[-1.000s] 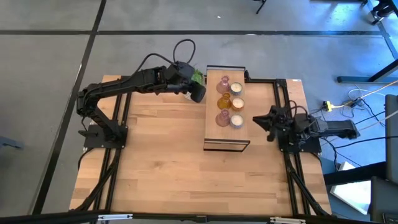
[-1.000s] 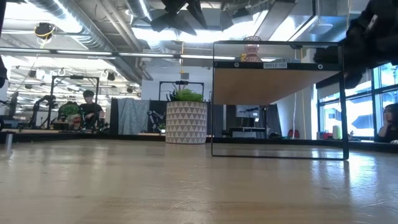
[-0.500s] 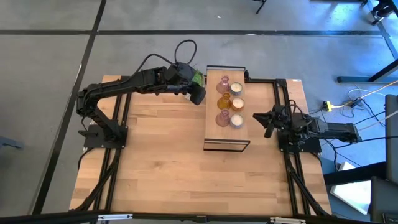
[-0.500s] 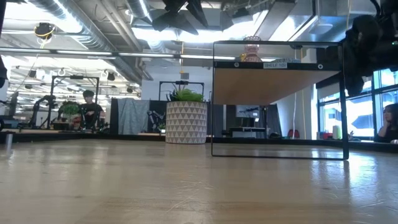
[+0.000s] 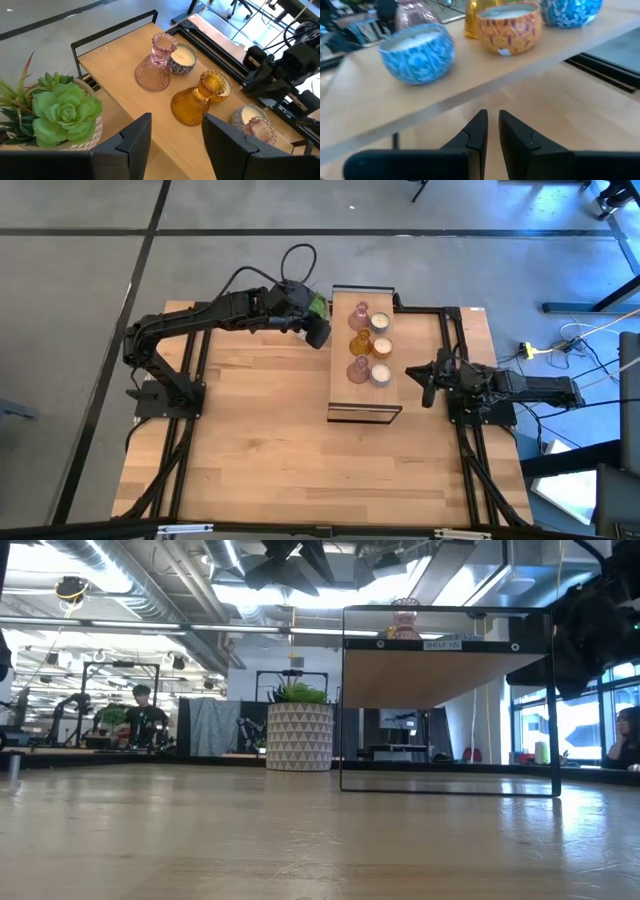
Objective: Pick & Place candle stick holders
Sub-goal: Return to Home Position
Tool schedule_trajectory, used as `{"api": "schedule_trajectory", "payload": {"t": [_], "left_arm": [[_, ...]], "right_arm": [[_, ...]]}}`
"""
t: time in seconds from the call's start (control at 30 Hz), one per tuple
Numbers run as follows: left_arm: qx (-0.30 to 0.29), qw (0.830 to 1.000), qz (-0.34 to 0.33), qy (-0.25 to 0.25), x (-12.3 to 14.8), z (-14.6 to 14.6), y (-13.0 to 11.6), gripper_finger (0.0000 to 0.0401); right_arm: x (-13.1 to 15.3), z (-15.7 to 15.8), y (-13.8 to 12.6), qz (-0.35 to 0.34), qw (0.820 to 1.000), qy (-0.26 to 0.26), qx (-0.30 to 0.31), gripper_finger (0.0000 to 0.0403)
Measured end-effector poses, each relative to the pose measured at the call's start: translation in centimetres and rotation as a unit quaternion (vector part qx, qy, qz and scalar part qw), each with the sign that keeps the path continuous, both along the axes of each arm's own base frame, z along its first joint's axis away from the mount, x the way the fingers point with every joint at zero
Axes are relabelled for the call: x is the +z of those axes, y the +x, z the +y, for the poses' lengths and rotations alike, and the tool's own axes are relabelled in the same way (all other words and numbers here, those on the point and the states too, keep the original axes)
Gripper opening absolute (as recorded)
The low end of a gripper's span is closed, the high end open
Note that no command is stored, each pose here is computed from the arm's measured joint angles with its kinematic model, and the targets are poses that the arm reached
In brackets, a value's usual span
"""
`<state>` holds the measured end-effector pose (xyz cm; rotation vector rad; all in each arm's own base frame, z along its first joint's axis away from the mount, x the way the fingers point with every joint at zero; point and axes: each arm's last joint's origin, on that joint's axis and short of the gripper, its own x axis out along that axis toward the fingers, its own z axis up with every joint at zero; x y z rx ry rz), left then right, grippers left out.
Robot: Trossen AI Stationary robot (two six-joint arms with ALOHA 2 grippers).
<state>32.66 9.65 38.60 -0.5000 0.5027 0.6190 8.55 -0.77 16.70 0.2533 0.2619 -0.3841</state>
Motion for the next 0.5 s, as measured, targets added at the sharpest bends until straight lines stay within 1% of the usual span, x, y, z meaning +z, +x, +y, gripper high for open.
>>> {"api": "schedule_trajectory", "payload": {"t": [0.13,0.27,0.5], "left_arm": [[0.0,1.0,0.0,0.0,0.0,0.0,0.0,0.0171],[0.0,1.0,0.0,0.0,0.0,0.0,0.0,0.0171],[0.0,1.0,0.0,0.0,0.0,0.0,0.0,0.0171]], "right_arm": [[-0.2,-0.1,0.2,0.023,0.999,-0.019,-0.017,0.005],[-0.6,-0.1,0.5,0.052,0.998,-0.024,-0.024,0.005],[-1.5,-0.1,1.2,0.104,0.994,-0.008,-0.034,0.005]]}}
